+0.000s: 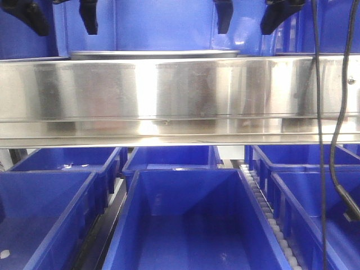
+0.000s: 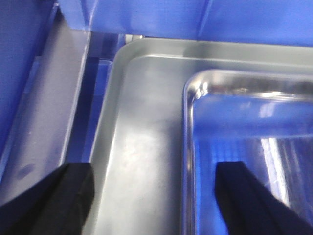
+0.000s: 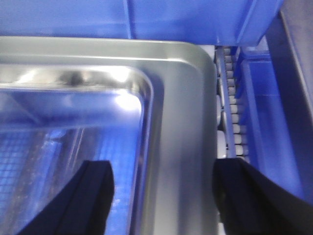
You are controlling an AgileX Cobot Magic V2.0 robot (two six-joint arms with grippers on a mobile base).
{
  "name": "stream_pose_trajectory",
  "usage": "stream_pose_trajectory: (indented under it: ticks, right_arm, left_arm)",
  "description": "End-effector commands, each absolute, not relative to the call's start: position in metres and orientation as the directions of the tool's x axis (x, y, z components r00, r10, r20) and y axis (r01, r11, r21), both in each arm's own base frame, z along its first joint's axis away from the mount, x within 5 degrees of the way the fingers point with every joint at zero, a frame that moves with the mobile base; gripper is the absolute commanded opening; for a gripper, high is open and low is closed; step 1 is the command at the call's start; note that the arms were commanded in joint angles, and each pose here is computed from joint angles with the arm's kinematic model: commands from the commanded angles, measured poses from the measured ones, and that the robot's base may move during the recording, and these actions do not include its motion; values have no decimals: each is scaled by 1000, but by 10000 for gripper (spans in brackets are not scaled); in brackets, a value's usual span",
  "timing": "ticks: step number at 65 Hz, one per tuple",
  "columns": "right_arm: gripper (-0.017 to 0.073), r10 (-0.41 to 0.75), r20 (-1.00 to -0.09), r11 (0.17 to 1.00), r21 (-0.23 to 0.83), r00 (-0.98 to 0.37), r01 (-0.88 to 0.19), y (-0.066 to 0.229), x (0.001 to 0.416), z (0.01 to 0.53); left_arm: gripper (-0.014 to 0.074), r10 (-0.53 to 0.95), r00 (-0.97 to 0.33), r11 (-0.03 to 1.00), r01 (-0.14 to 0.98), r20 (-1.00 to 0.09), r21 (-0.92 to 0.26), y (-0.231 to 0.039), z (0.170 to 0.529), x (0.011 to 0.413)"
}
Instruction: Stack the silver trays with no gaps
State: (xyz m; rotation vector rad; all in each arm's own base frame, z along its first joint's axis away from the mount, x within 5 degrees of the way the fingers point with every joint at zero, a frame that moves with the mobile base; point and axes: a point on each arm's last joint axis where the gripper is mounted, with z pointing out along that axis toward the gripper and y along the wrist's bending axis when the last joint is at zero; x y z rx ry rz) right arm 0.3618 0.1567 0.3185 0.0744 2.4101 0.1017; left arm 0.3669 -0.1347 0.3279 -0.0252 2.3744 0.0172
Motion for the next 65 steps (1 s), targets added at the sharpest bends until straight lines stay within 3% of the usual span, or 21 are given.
stream_pose_trajectory:
  ticks: [1,8,19,32,45,65]
  right_arm:
    - [352,76,-693,996,87,-717,22,151,358,333]
    - [315,90,-710,995,98,-699,28,148,354,349]
    - [165,131,-761,989,142,-636,33,141,342,391]
    - [-82,116,-809,987,161,-577,-27,133,314,434]
    - [-77,21,-816,980,132,-578,-150,133,298,435]
    - [-77,-19,-907,954,110,-421,-280,115,250,409]
  left_arm:
    - [416,-18,-701,1000,-23,-713,-2,-132,338,363]
    - [296,-30,-674,1000,-23,-739,-20,-129,354,354]
    - [-37,-64,-606,997,-10,-793,-73,-120,390,331]
    - [10,-102,-538,988,46,-837,-150,-110,431,296]
    - [10,-66,-532,938,254,-844,-234,-120,426,272]
    - [10,-119,-400,912,318,-909,-259,-107,388,236]
